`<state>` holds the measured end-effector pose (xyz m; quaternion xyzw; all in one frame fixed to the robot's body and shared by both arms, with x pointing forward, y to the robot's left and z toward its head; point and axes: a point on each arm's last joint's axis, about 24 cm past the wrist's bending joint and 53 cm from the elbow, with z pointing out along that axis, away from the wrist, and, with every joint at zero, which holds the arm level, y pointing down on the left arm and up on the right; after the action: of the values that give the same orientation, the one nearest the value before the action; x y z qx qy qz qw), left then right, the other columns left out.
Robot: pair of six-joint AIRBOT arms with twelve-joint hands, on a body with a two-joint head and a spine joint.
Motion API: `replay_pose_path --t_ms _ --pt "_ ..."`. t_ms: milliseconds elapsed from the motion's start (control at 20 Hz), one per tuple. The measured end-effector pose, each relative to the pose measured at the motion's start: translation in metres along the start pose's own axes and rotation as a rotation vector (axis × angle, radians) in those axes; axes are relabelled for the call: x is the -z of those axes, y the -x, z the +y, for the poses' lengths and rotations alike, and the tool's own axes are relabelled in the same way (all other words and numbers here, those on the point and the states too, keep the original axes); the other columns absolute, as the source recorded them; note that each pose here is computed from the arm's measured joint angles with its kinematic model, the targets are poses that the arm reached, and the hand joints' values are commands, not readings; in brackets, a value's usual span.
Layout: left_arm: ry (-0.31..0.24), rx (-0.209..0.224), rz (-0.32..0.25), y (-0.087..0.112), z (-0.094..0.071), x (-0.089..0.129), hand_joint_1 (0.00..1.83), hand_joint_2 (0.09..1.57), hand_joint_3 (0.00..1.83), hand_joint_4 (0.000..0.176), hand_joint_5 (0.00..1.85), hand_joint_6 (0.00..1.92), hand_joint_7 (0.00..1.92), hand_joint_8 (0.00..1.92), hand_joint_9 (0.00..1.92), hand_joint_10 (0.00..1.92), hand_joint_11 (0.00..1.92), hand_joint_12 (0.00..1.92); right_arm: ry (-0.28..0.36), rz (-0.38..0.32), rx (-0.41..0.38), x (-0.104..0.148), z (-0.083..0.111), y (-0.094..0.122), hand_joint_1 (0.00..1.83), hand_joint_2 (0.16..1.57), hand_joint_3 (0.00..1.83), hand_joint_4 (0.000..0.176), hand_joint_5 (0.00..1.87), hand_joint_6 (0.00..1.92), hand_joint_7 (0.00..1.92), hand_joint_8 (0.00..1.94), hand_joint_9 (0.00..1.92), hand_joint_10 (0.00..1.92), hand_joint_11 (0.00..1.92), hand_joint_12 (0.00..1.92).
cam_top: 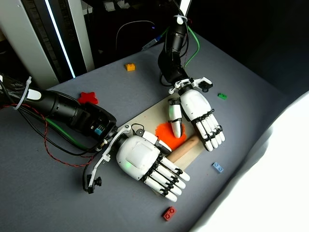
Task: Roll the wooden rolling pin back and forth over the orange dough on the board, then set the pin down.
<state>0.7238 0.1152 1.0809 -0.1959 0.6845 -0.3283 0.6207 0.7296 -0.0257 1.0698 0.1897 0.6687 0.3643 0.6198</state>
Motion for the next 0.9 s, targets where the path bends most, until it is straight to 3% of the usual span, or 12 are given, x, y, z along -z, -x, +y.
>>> replay_pose_path --t_ms 300,500,550,650,700,900 --pt "0.001 0.001 0.009 -0.0022 0.0001 0.0001 0.00 1.38 0.00 0.000 0.00 0.00 0.00 0.00 0.00 0.00 0.00 0.00 -0.001 0.000 0.000 -0.0017 -0.0005 0.0011 0.00 1.46 0.00 0.000 0.14 0.04 0.13 0.02 0.08 0.02 0.03 0.02" --pt "0.000 0.005 0.012 0.0002 -0.0007 0.0000 0.00 1.39 0.00 0.000 0.12 0.02 0.14 0.02 0.09 0.02 0.03 0.02 0.001 -0.003 0.000 -0.0018 -0.0002 0.0019 0.00 1.45 0.00 0.000 0.27 0.02 0.25 0.01 0.16 0.01 0.00 0.38" --pt "-0.001 0.002 0.016 0.0004 -0.0005 0.0000 0.00 1.39 0.00 0.000 0.15 0.01 0.17 0.01 0.13 0.01 0.00 0.14 0.001 -0.003 -0.003 -0.0018 -0.0002 0.0020 0.00 1.45 0.00 0.000 0.30 0.02 0.27 0.01 0.19 0.02 0.00 0.44" --pt "0.000 0.003 0.014 0.0031 0.0007 -0.0001 0.00 1.39 0.00 0.000 0.18 0.01 0.18 0.00 0.15 0.01 0.00 0.20 0.002 -0.004 -0.004 -0.0019 -0.0001 0.0025 0.00 1.45 0.00 0.000 0.30 0.02 0.27 0.01 0.19 0.02 0.00 0.45" --pt "-0.002 0.005 0.013 0.0048 0.0008 -0.0002 0.00 1.40 0.00 0.000 0.20 0.01 0.18 0.00 0.15 0.01 0.00 0.21 0.003 -0.006 -0.003 -0.0019 0.0002 0.0028 0.00 1.45 0.00 0.000 0.32 0.02 0.29 0.01 0.22 0.02 0.00 0.58" --pt "-0.013 0.004 0.032 0.0036 -0.0008 -0.0004 0.00 1.40 0.00 0.000 0.21 0.01 0.22 0.01 0.18 0.01 0.00 0.27 0.010 -0.010 -0.007 0.0006 0.0036 0.0022 0.00 1.45 0.00 0.000 0.32 0.01 0.29 0.00 0.22 0.01 0.00 0.59"
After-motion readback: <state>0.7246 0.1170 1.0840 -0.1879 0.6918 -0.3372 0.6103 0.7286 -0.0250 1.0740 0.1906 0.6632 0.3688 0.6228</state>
